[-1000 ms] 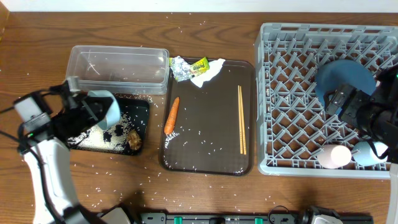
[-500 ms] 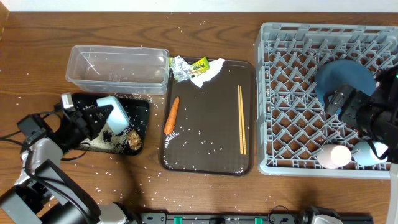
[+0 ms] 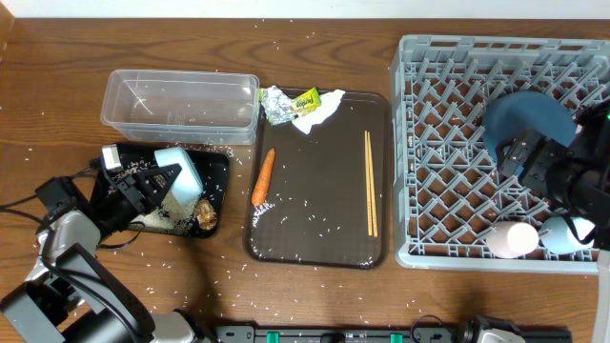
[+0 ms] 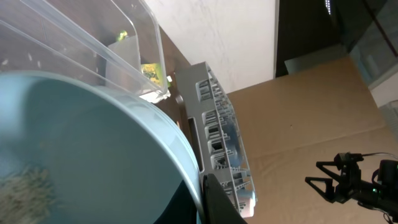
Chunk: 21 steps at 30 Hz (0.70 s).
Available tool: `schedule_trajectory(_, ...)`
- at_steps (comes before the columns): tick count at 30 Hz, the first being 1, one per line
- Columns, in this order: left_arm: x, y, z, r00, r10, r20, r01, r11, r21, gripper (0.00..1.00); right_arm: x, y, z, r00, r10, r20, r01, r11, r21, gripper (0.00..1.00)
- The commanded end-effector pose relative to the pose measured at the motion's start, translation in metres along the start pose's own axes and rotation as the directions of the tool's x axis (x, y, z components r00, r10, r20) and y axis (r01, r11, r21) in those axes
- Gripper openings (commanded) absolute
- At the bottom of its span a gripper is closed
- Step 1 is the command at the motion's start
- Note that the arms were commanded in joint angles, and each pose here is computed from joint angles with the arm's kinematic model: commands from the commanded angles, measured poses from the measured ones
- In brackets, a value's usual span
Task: Sort waste into correct bins and load items into the dishwasher rack
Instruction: 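Tip the white bowl over the black tray to pour out rice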
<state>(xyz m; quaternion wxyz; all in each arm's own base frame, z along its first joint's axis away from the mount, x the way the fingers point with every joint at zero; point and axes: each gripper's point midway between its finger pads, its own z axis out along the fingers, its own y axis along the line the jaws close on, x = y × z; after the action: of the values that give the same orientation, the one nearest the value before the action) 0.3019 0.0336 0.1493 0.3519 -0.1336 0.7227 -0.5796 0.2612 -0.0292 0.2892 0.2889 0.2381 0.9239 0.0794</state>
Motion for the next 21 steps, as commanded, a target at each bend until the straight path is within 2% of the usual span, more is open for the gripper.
schedule_trajectory(1, 0.006, -0.005, 0.003, 0.999, 0.048, -0.007, -0.048, 0.998, 0.033, 0.06, -0.002, -0.002, -0.002, 1.0, 0.016, 0.006, -0.016, 1.0, 0.003, 0.99)
schedule_trajectory(3, 0.005, -0.003, 0.001, 1.0, 0.003, 0.002, -0.003, 1.0, 0.03, 0.06, -0.001, -0.002, -0.002, 1.0, 0.016, 0.005, -0.016, 1.0, 0.004, 0.99)
schedule_trajectory(6, 0.007, 0.007, 0.001, 0.999, 0.047, -0.009, -0.047, 0.999, -0.025, 0.06, 0.0, -0.002, -0.002, 1.0, 0.016, 0.001, -0.016, 1.0, 0.005, 0.99)
schedule_trajectory(7, 0.008, 0.016, 0.0, 1.0, 0.016, -0.013, -0.017, 0.997, -0.075, 0.06, 0.0, -0.002, -0.002, 1.0, 0.016, 0.001, -0.016, 1.0, 0.005, 0.99)
schedule_trajectory(9, 0.01, 0.041, -0.006, 0.987, -0.158, 0.007, 0.155, 0.962, -0.223, 0.06, 0.0, -0.002, -0.002, 1.0, 0.017, 0.0, -0.017, 1.0, 0.005, 0.99)
schedule_trajectory(10, 0.009, 0.036, -0.005, 0.98, -0.196, 0.018, 0.196, 0.961, -0.195, 0.06, 0.0, -0.002, -0.002, 1.0, 0.017, -0.001, -0.017, 1.0, 0.005, 0.99)
schedule_trajectory(12, -0.001, -0.002, -0.002, 0.997, -0.081, 0.012, 0.08, 0.996, 0.029, 0.06, 0.001, -0.003, -0.002, 1.0, 0.017, -0.005, -0.017, 1.0, 0.007, 0.99)
schedule_trajectory(19, -0.003, -0.009, -0.001, 1.0, 0.005, 0.011, -0.005, 1.0, 0.028, 0.06, 0.003, -0.003, -0.002, 1.0, 0.018, -0.013, -0.018, 1.0, 0.01, 0.99)
schedule_trajectory(21, -0.003, -0.006, -0.002, 0.995, 0.102, 0.014, -0.102, 0.995, 0.01, 0.06, 0.003, -0.003, -0.002, 1.0, 0.018, -0.012, -0.018, 1.0, 0.009, 0.99)
